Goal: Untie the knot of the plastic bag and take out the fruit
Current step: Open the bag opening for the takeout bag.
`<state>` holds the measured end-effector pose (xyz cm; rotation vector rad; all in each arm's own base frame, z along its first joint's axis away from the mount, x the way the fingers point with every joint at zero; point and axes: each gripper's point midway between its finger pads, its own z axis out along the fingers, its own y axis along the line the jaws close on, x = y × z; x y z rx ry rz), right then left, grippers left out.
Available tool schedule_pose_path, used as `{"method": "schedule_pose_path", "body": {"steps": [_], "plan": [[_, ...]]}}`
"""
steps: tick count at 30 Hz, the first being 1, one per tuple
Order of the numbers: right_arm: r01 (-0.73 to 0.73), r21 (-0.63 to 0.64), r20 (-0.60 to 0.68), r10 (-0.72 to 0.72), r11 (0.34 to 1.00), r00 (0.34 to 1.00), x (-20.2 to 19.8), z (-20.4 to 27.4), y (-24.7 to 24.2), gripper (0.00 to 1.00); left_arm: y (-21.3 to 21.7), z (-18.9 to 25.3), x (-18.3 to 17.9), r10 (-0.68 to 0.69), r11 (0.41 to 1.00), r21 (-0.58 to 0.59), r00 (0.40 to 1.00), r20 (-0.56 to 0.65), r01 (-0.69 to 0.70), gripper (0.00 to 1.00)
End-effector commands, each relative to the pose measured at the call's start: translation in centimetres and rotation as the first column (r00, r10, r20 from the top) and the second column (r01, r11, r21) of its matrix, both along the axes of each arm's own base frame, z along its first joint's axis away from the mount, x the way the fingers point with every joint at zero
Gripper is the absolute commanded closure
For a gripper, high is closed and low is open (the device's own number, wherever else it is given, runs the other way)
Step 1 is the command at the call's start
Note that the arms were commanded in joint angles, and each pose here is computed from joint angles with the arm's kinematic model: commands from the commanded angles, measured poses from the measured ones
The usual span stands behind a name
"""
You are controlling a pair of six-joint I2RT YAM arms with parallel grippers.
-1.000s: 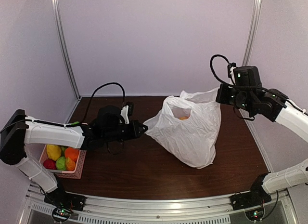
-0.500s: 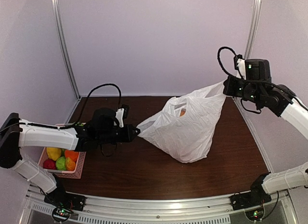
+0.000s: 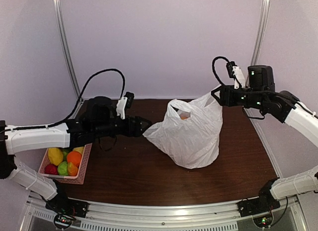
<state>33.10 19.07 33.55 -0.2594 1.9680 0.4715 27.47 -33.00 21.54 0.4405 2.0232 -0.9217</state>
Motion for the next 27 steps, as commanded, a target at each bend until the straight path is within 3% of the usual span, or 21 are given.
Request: {"method": "schedule_pose_path", "body": {"steps": [1,5,8,14,19,24,27], "plan": [[-0.063,-0.009,0.052,0.063,0.998,0.997,-2.0,2.7,-0.3,0.3,-1.1,4.3,-0.6,-0.086,0.996,-0.004,0.992,0.096,0.087,0.17],[-0.147,-0.013,0.065,0.148,0.989,0.987,-4.3,3.1,0.5,0.12,-2.0,5.8,-0.2,-0.1,0.995,-0.011,0.987,0.126,0.102,0.11],[-0.207,-0.012,0.095,0.207,0.978,0.974,-5.9,3.6,1.4,0.07,-3.1,6.5,0.7,-0.106,0.994,0.002,0.987,0.123,0.107,0.1],[-0.33,-0.032,0.115,0.331,0.944,0.937,-8.4,4.4,4.4,0.04,-5.1,7.5,0.7,-0.169,0.984,-0.032,0.981,0.093,0.173,0.09],[-0.425,-0.061,0.099,0.429,0.903,0.898,-9.1,3.8,8.3,0.04,-4.7,6.8,0.7,-0.148,0.988,-0.025,0.987,0.062,0.15,0.08],[-0.485,-0.115,0.064,0.494,0.867,0.867,-8.1,2.3,11.6,0.06,-4.5,6.1,0.4,-0.151,0.988,-0.017,0.988,0.033,0.152,0.07],[-0.502,-0.152,0.038,0.513,0.851,0.858,-7.3,1.4,12.7,0.12,-4.6,5.8,0.5,-0.157,0.988,-0.003,0.987,0.02,0.157,0.06]]}}
